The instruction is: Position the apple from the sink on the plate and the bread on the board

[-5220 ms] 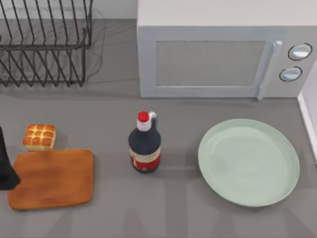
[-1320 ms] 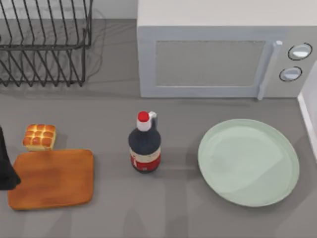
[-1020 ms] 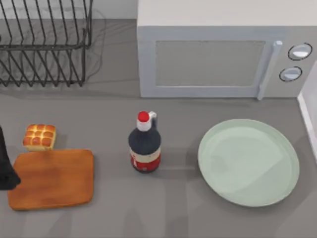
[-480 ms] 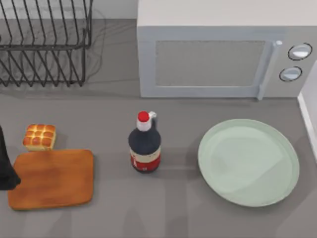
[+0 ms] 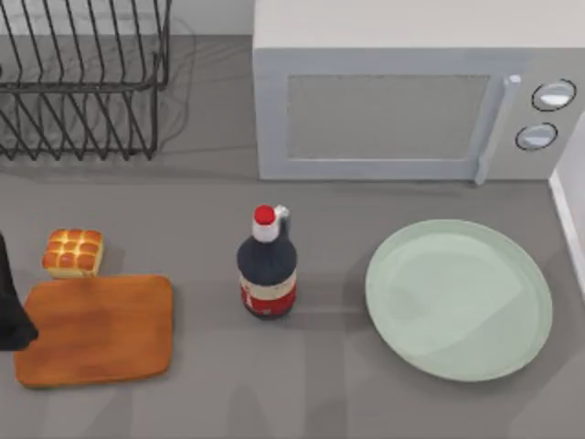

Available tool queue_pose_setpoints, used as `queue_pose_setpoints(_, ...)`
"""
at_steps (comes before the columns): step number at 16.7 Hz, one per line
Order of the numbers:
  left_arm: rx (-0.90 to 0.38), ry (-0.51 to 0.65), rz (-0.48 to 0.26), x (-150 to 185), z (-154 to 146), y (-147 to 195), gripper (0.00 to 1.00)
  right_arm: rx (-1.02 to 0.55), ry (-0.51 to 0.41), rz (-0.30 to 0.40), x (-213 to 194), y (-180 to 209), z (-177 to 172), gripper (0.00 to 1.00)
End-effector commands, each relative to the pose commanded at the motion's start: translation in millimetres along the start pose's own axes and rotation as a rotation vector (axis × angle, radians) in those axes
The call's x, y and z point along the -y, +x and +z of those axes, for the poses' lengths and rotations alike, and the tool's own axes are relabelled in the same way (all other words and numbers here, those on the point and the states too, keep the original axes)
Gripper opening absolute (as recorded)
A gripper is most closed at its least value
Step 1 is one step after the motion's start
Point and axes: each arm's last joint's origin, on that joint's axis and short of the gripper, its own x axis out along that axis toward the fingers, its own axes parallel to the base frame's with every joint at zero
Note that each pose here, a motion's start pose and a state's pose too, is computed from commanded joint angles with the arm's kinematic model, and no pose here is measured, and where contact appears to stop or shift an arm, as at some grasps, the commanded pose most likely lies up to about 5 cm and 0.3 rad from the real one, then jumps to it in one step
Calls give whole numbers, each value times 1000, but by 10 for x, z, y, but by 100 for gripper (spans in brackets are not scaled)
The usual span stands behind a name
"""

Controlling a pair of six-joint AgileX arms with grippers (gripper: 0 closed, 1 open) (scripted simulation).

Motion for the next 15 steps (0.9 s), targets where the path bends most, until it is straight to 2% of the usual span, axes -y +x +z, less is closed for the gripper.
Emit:
queue_pose_setpoints(3,0,0,0,0,0,0,100,2,0,-1,8,-114,25,0)
queue_pose_setpoints(11,0,0,0,0,0,0,100,-1,0,0,3,-967,56,0)
queue_pose_setpoints(15,0,0,0,0,0,0,100,-3,1,2,-2,-979,53,0)
